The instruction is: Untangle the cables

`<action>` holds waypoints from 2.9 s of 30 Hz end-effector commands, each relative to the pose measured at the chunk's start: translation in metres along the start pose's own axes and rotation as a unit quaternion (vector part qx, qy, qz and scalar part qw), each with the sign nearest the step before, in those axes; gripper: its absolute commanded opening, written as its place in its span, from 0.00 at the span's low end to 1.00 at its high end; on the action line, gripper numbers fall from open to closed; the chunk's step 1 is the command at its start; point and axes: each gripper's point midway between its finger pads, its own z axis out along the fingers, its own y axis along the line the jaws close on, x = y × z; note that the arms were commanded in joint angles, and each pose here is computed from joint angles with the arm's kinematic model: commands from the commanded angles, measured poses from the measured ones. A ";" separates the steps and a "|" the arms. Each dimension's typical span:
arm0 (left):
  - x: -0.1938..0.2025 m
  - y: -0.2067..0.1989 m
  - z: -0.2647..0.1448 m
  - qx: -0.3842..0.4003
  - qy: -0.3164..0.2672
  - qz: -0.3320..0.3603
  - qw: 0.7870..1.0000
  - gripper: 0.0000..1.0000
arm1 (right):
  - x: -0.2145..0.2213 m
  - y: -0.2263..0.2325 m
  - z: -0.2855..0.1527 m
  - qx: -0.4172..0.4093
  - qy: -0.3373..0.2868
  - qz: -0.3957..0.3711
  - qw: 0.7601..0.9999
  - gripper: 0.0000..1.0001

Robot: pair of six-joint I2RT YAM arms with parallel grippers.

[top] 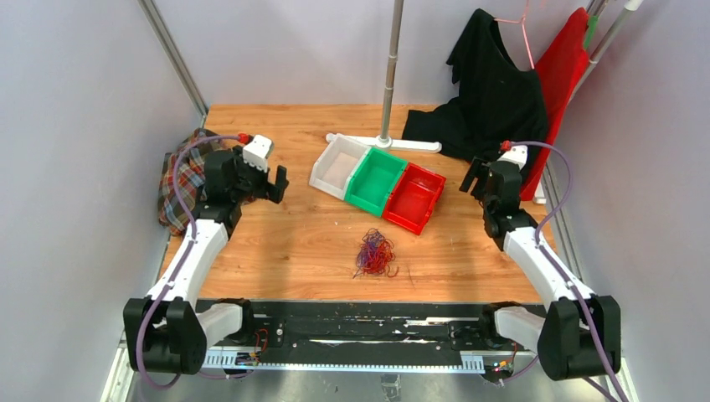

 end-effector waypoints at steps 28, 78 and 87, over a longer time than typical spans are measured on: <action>0.053 -0.287 -0.028 0.514 0.139 0.262 0.805 0.99 | 0.137 0.097 -0.152 -0.280 0.200 0.008 0.939 0.60; -0.001 -0.269 -0.067 0.415 0.162 0.227 0.866 0.01 | 0.069 0.178 -0.215 -0.456 0.103 -0.024 0.883 0.62; -0.032 -0.258 -0.094 0.403 0.149 0.197 0.881 0.01 | 0.042 0.234 -0.258 -0.539 0.011 -0.034 0.842 0.64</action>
